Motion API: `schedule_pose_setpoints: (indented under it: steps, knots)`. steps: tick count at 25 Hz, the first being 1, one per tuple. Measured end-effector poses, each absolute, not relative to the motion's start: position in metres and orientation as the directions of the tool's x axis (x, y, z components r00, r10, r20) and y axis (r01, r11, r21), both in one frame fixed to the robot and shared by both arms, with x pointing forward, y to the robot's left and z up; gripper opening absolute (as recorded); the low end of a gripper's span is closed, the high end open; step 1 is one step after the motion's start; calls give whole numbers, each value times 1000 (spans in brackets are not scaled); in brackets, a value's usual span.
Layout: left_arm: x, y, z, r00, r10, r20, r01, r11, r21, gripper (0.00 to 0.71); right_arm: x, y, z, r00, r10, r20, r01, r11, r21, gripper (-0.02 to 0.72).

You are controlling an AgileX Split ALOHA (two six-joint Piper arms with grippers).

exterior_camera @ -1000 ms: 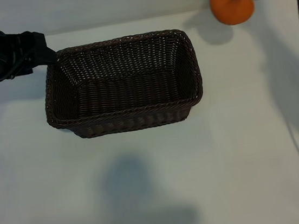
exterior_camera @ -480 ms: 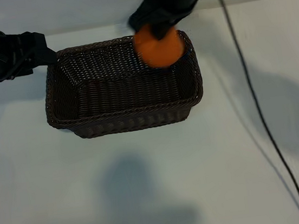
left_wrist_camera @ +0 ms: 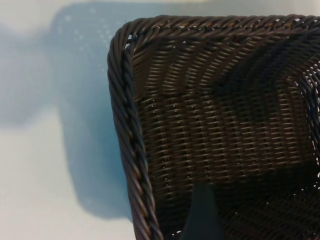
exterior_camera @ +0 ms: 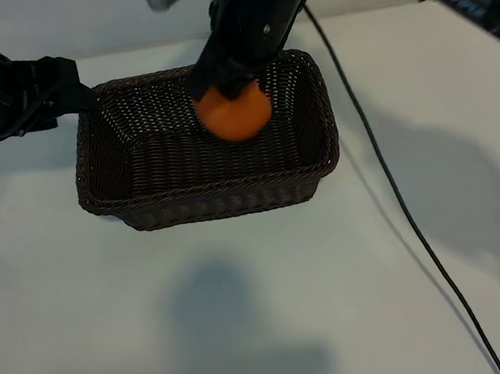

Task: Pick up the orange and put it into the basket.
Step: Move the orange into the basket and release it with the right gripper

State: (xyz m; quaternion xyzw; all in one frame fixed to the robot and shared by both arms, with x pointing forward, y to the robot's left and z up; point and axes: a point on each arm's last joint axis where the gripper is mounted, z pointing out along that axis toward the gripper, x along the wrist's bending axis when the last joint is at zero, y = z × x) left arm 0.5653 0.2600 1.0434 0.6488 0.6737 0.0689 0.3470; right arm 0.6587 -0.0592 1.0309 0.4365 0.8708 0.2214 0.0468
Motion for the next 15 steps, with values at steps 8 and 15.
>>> schedule_pose_setpoints:
  steps: [8, 15]
  knots:
    - [565, 260, 1043, 82, 922, -379, 827, 150, 543, 590, 674, -51, 964, -610, 783, 123, 767, 544, 341, 92]
    - [565, 260, 1043, 82, 922, -379, 827, 149, 542, 590, 677, -50, 950, -600, 789, 129, 778, 539, 324, 91]
